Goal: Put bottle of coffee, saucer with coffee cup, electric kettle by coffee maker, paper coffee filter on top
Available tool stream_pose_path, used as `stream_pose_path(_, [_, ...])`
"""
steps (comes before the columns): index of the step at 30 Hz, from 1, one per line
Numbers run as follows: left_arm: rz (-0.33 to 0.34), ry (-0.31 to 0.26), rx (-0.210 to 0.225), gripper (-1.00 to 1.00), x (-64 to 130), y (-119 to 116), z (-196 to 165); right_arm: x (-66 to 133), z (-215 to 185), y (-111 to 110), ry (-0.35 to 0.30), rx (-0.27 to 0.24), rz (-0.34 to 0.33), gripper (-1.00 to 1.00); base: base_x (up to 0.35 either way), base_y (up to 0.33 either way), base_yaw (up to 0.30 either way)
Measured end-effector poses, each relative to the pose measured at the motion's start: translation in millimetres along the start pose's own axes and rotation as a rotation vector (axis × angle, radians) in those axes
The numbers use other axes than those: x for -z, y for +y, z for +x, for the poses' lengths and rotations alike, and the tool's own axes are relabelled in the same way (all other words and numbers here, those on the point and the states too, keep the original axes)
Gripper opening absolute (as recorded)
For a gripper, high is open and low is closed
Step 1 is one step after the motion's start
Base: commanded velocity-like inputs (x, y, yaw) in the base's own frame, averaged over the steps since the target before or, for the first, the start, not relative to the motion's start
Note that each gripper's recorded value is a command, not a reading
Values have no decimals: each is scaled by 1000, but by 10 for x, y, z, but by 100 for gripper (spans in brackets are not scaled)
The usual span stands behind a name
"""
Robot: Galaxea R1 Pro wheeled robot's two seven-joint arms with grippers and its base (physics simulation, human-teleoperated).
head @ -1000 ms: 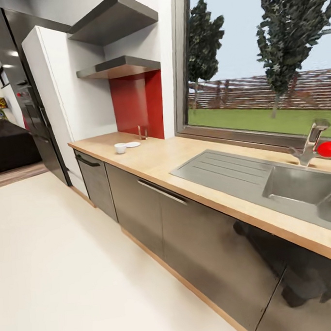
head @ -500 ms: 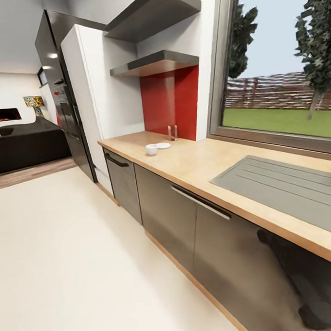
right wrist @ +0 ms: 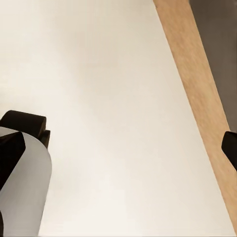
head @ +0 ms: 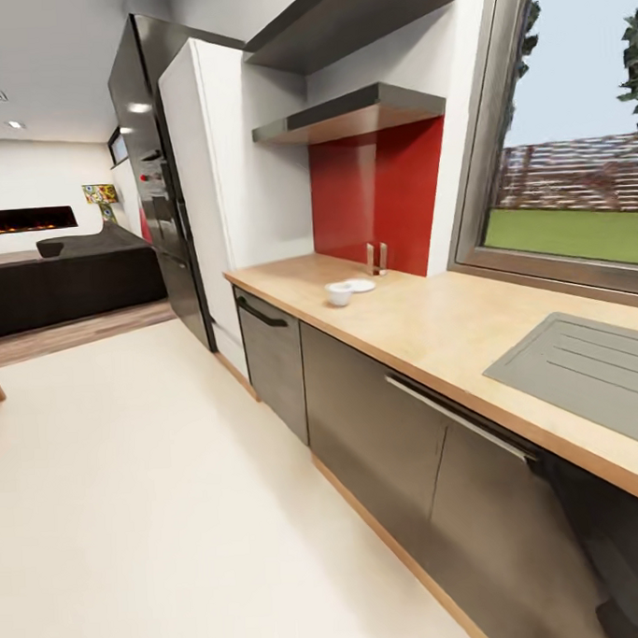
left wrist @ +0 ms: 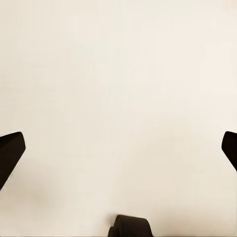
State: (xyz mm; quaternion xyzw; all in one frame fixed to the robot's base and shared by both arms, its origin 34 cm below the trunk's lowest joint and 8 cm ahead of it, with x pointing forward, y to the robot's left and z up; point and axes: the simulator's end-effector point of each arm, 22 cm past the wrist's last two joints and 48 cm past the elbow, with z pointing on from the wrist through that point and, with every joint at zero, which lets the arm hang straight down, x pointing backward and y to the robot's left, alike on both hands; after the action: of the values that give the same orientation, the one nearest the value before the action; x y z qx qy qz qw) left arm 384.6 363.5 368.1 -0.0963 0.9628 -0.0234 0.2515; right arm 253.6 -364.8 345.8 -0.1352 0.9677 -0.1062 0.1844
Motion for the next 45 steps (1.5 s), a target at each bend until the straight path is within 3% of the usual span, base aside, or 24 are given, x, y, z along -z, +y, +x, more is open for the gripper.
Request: stream_pose_path(45, [0, 0, 0, 100, -1, 0, 0, 1, 18, -1, 4, 4, -3, 100, 271, 202, 0])
